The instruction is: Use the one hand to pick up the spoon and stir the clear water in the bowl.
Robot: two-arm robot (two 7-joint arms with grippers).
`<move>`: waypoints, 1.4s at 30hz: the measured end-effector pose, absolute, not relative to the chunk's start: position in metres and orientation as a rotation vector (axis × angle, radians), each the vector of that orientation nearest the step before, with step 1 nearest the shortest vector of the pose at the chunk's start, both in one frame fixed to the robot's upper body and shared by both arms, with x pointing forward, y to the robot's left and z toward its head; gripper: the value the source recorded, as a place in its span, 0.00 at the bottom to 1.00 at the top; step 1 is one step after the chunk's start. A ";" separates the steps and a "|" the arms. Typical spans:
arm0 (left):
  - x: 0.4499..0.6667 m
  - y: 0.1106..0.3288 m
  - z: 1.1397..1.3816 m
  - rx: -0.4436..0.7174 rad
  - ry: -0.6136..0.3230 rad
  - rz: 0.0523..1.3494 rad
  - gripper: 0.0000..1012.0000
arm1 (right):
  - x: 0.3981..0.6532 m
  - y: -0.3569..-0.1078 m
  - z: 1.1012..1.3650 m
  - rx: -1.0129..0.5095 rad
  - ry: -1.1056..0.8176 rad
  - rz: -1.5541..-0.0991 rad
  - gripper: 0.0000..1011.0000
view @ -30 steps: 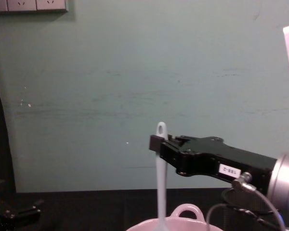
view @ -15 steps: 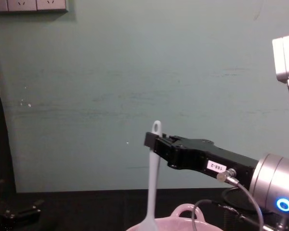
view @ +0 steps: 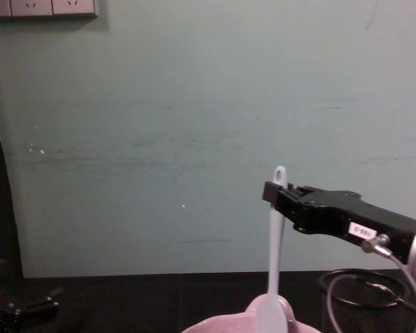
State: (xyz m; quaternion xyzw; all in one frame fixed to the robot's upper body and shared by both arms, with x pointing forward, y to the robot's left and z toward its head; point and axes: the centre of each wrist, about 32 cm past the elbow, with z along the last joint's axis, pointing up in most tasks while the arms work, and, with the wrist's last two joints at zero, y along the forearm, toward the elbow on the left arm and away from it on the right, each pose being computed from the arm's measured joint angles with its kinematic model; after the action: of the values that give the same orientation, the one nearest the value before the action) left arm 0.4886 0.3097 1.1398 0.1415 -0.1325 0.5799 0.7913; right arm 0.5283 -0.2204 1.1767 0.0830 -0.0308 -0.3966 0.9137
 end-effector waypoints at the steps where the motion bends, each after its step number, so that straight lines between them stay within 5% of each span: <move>1: 0.489 0.310 1.140 0.305 -0.285 1.248 0.99 | 0.527 -0.222 1.177 0.169 -0.066 -0.820 0.12; 10: 0.489 0.310 1.140 0.304 -0.285 1.248 0.99 | 0.517 -0.222 1.176 0.137 -0.080 -0.795 0.12; 24: 0.489 0.310 1.140 0.304 -0.285 1.248 0.99 | 0.501 -0.191 1.176 0.137 -0.075 -0.654 0.12; 42: 0.489 0.310 1.140 0.304 -0.285 1.248 0.99 | 0.530 -0.194 1.170 0.169 -0.041 -0.738 0.12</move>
State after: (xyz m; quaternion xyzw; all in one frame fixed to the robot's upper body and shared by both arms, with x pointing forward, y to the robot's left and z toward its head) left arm 0.4886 0.3097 1.1398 0.1415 -0.1325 0.5799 0.7913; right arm 0.5297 -0.1937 1.1698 0.0823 -0.0202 -0.3602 0.9290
